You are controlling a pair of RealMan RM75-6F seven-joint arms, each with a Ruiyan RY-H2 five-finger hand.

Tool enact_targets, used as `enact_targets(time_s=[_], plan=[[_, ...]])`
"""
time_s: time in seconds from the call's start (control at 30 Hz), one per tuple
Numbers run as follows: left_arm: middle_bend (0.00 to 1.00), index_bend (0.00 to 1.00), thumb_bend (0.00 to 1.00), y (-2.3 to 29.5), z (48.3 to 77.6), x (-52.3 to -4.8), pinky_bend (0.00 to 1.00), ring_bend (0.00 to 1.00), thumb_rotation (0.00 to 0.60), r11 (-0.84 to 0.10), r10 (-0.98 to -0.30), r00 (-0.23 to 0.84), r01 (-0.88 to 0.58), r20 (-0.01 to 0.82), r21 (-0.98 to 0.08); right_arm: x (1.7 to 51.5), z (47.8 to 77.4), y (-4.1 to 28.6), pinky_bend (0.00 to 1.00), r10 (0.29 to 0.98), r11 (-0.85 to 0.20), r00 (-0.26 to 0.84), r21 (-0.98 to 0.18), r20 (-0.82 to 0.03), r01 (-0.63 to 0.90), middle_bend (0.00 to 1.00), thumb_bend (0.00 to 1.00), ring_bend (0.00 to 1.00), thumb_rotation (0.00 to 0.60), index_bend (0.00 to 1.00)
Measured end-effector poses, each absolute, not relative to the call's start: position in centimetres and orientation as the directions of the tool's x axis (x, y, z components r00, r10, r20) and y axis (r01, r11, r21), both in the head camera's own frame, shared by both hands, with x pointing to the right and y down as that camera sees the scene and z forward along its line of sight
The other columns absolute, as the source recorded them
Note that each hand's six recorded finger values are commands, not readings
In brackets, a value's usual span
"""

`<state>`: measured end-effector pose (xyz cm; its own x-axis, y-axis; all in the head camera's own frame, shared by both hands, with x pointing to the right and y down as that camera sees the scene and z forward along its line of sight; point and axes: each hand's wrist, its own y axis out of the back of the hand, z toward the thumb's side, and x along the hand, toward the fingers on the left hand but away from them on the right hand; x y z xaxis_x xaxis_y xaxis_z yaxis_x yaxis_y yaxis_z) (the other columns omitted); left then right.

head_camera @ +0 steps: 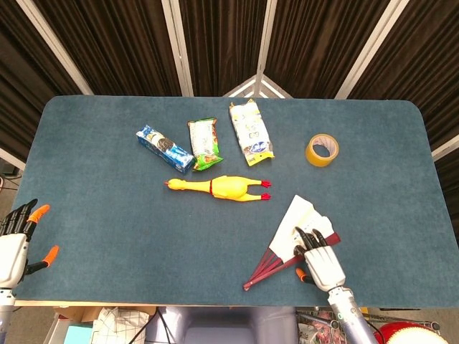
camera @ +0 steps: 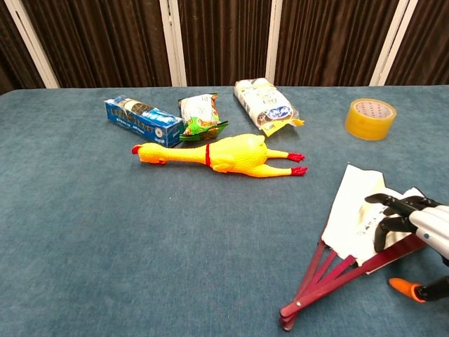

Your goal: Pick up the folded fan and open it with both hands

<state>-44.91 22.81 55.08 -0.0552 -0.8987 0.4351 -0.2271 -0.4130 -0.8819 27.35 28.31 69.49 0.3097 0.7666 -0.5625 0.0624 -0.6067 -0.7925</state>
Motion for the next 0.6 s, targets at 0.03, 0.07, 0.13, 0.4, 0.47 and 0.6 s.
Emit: enact_targets(time_s=[0.03,0.07,0.13,0.4,0.47,0.6], plan=[[0.0,0.15,0.41,22.81,55.08,-44.91,0.0,0.0,0.6,-0.413,-0.899,-0.055,-0.227,0.435,-0.882,27.3,69.61,28.29,0.11,0.766,-0.608,0.31,-0.791,-0.564,0.063,0.09,0.31,0.18,0.6,0.46],[0.0,0.15,0.41,22.82,55.08,-44.9,0.0,0.0,0.6,-0.413,-0.899,-0.055,-0.227,0.435,-0.882,27.26,69.69,28.27,0.11,0.765,-0.609,0.311,-0.791,-0.564,0.063,0.09,0.31,0.18,0.6,0.46],[0.0,0.15,0.41,22.81,55.08,-44.88,0.0,0.0,0.6,-0.413,-0.899,-0.054,-0.226,0.434,-0.882,27.09,69.86,28.18,0.11,0.764,-0.61,0.315,-0.79,-0.564,0.066,0.09,0.31,0.19,0.6,0.47],[0.0,0.15,0.41,22.79,55.13,-44.8,0.0,0.0,0.6,-0.412,-0.9,-0.053,-0.224,0.434,-0.883,26.65,70.16,27.73,0.12,0.763,-0.61,0.326,-0.789,-0.559,0.076,0.09,0.31,0.2,0.6,0.52],[0.0,0.15,0.41,22.78,55.16,-44.81,0.0,0.0,0.6,-0.413,-0.899,-0.054,-0.223,0.434,-0.883,26.65,70.17,27.63,0.12,0.765,-0.608,0.326,-0.789,-0.556,0.082,0.09,0.31,0.2,0.6,0.54],[0.0,0.16,0.41,22.78,55.23,-44.74,0.0,0.0,0.6,-0.414,-0.899,-0.052,-0.221,0.435,-0.883,26.7,70.07,27.43,0.13,0.772,-0.603,0.324,-0.792,-0.547,0.097,0.09,0.32,0.21,0.6,0.57]])
